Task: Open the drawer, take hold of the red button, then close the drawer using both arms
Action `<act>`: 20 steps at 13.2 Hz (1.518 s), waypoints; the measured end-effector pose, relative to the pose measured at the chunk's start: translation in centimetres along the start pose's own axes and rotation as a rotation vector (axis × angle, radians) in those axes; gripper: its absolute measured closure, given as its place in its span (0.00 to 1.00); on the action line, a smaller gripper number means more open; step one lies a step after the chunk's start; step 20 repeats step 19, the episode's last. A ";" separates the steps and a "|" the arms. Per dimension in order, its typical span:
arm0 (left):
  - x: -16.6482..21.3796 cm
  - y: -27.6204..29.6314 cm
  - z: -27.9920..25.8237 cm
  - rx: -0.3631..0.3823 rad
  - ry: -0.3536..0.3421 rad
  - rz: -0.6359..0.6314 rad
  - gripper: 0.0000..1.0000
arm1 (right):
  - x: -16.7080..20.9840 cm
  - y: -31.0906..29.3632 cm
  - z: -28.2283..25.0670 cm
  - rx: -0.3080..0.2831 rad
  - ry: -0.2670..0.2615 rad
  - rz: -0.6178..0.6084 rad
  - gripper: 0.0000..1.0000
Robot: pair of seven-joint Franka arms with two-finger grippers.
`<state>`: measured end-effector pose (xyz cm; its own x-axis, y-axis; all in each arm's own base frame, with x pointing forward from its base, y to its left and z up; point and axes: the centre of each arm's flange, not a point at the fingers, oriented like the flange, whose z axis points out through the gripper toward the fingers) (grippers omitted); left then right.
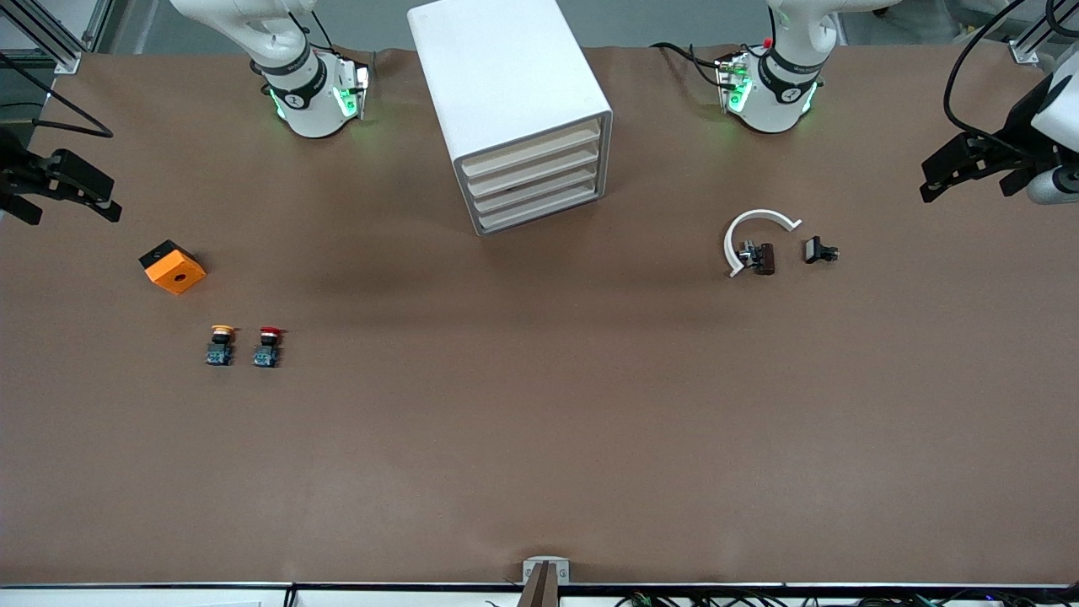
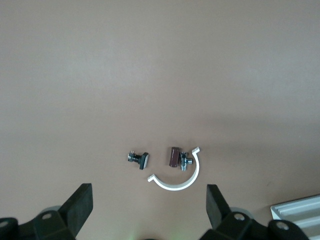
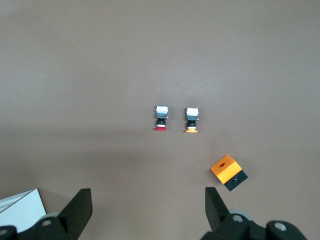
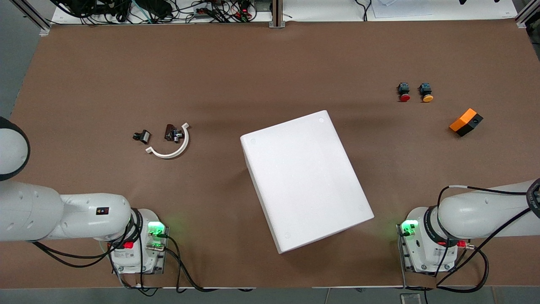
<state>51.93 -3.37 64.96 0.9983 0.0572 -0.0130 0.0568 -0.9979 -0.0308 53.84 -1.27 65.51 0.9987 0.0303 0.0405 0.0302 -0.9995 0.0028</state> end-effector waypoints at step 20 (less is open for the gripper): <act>-1.7 -0.2 -0.1 0.007 -0.024 -0.002 0.00 | 0.0 0.0 0.0 0.000 0.000 0.000 0.00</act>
